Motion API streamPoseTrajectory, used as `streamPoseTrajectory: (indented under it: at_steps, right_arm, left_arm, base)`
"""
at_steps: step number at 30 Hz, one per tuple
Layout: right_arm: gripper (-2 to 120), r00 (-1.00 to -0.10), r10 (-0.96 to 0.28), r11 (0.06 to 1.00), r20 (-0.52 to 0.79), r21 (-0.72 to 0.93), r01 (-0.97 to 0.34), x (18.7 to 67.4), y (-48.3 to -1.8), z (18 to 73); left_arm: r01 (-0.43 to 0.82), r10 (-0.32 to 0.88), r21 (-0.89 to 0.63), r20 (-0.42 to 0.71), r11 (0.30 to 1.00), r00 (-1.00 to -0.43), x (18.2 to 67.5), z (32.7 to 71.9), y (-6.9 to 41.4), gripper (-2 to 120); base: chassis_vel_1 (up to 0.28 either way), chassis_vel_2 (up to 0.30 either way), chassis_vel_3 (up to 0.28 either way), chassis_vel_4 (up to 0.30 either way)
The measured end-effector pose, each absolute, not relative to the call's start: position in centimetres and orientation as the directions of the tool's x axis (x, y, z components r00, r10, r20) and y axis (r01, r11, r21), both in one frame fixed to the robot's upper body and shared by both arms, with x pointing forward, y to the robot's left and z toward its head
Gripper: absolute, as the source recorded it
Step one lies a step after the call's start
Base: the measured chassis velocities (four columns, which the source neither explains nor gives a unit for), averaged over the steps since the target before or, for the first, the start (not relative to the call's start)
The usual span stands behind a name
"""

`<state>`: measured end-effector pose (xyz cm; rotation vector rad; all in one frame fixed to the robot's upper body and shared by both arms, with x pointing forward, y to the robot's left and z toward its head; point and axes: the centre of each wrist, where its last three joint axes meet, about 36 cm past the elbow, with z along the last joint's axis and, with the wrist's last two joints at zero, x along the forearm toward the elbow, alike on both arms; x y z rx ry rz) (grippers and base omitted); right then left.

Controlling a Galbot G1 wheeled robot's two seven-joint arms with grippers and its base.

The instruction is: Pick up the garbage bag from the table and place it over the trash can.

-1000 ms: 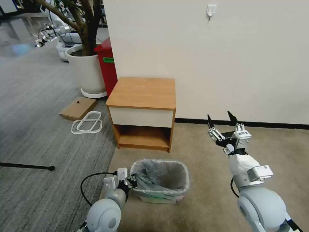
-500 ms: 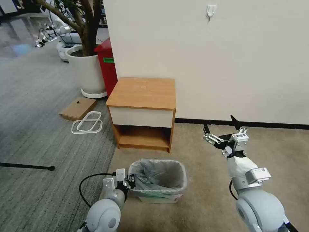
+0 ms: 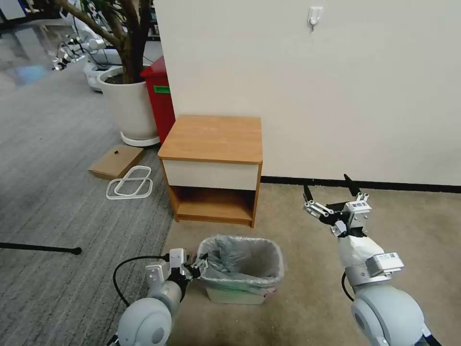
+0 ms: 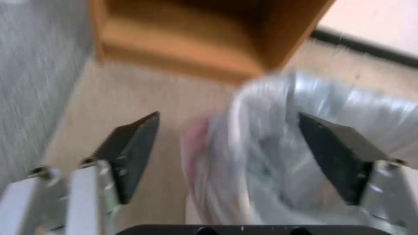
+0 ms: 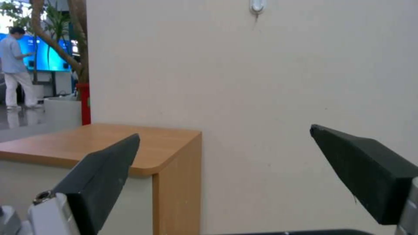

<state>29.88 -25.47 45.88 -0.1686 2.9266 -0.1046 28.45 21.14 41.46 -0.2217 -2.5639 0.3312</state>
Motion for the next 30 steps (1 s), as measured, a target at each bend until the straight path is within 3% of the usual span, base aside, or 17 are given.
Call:
streamPoseTrajectory:
  at_steps: [2, 5, 6, 9, 14, 21, 30]
  right_arm:
    - [100, -0.971, -0.115, 0.992, -0.21, -0.081, -0.1, 29.8, -25.8, 46.0]
    - [100, -0.965, -0.103, 0.993, -0.243, -0.081, -0.086, 29.2, -26.3, 46.4]
    - [100, -0.965, -0.103, 0.993, -0.243, -0.081, -0.086, 29.2, -26.3, 46.4]
    - [100, -0.959, -0.1, 0.994, -0.267, -0.076, -0.082, 28.3, -26.2, 46.4]
    - [100, -0.971, -0.071, 0.995, -0.227, -0.078, -0.055, 27.2, -25.9, 45.7]
    - [100, -0.994, -0.073, 0.994, -0.082, -0.086, -0.066, 26.1, -26.0, 45.3]
    - [100, -0.998, -0.063, 0.986, 0.013, -0.151, -0.065, 25.8, -26.7, 43.1]
  left_arm:
    - [0.107, 0.22, -0.266, 0.444, 0.958, -0.869, 28.2, 41.7, 21.6, 88]
    - [0.12, 0.174, -0.209, 0.258, 0.971, -0.95, 27.4, 43.3, 22.6, 89]
    - [0.12, 0.174, -0.209, 0.258, 0.971, -0.95, 27.4, 43.3, 22.6, 89]
    - [0.076, 0.086, -0.121, 0.074, 0.99, -0.994, 26.7, 44.8, 24.2, 89]
    - [-0.003, -0.007, -0.045, -0.088, 0.999, -0.996, 25.6, 46.0, 26.4, 89]
    - [-0.085, -0.086, -0.015, -0.133, 0.996, -0.987, 24.1, 44.8, 26.9, 91]
    - [-0.114, -0.112, 0.012, -0.123, 0.993, -0.986, 23.7, 41.1, 26.5, 91]
  base:
    - [0.0, 0.0, 0.0, 0.0]
    - [0.0, 0.0, 0.0, 0.0]
    - [0.0, 0.0, 0.0, 0.0]
    - [0.0, 0.0, 0.0, 0.0]
    - [0.0, 0.0, 0.0, 0.0]
    - [0.0, 0.0, 0.0, 0.0]
    - [0.0, 0.0, 0.0, 0.0]
